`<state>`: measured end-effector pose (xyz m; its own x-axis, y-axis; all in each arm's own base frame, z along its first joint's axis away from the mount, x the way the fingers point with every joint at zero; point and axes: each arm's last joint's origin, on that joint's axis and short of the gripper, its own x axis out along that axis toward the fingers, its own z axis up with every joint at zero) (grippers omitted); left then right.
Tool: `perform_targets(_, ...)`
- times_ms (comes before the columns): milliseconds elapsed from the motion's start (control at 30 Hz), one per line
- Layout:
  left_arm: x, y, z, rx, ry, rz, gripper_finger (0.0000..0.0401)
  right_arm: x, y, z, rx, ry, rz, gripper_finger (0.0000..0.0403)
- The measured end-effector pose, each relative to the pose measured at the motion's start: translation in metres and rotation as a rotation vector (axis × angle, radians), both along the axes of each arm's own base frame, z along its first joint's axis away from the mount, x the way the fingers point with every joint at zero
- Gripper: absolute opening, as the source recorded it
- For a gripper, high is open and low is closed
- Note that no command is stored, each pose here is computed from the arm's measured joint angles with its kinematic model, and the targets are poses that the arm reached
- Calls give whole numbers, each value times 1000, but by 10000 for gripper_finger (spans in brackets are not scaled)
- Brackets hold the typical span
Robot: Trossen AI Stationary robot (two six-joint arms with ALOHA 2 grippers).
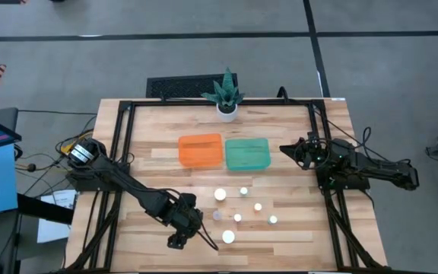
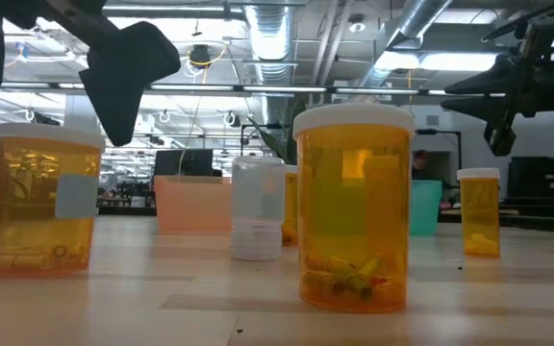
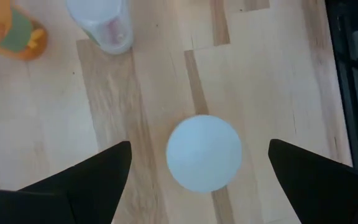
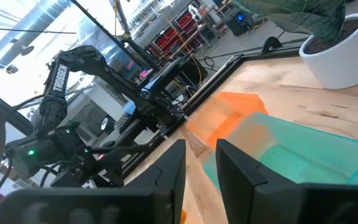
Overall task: Pick and place medicine bottles into bin by pill shape (circle, oval)
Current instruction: Put the bottom left orange capsule bottle into the orange bin
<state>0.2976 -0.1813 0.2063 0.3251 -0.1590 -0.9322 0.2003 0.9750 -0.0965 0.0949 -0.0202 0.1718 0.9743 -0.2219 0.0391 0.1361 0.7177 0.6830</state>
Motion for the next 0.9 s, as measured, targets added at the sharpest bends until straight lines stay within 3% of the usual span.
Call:
perform_targets(433, 1, -4, -8, -1, 23, -27, 361, 0, 0, 0, 1, 3, -1, 103)
perform_targets(900, -1, -3, -9, 26, 28, -97, 220, 0, 0, 0, 3, 8, -1, 103)
